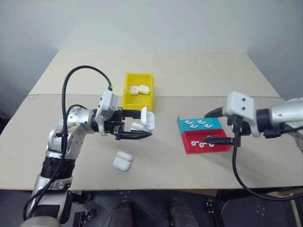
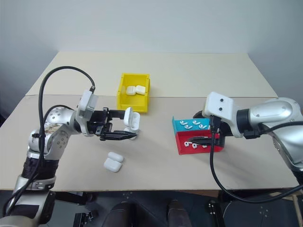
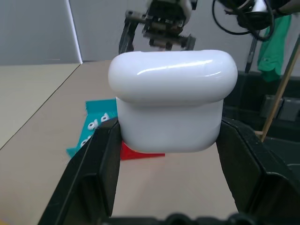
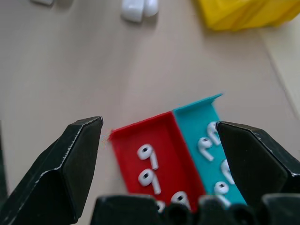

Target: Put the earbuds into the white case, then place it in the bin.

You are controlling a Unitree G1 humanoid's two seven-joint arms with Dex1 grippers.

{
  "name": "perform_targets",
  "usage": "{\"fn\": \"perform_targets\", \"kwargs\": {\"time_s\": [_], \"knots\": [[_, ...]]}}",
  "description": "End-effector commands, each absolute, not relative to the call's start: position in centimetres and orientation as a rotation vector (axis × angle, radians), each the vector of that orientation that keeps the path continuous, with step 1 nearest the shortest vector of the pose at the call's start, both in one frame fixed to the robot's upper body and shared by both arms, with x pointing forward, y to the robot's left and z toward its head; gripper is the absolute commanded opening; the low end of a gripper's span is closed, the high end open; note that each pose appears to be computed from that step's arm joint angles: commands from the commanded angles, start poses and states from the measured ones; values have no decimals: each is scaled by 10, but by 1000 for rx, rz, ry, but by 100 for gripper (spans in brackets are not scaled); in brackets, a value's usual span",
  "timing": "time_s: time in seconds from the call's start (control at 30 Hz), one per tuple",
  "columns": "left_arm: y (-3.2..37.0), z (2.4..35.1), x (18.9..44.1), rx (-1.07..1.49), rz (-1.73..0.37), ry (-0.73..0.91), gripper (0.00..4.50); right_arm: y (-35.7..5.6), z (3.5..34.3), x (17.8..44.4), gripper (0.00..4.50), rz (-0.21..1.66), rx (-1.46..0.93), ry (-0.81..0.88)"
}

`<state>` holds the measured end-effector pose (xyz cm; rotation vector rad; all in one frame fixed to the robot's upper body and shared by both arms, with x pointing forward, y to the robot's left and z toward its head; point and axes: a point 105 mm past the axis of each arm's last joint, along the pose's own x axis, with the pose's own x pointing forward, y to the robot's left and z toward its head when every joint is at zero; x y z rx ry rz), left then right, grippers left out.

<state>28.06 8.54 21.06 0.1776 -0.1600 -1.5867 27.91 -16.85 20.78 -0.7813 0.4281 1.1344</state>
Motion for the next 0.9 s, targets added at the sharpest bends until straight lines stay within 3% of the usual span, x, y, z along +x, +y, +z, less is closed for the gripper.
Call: {"fn": "perform_targets", "kwargs": {"time_s": [0.03,0.17,0.33,0.57,0.9], "knots": [[75,220,268,152,-1639,-221,275,-170,201,283,450,1165,-831,509],[72,221,263,89,-1652,-243,275,-167,184,290,450,1211,-909,585],[74,219,260,63,-1647,-242,275,-163,167,305,325,1220,-968,636],[74,219,262,64,-1602,-249,275,-159,148,327,325,1190,-1062,652],[76,216,257,54,-1548,-245,275,-158,130,338,325,1216,-1207,657]]}}
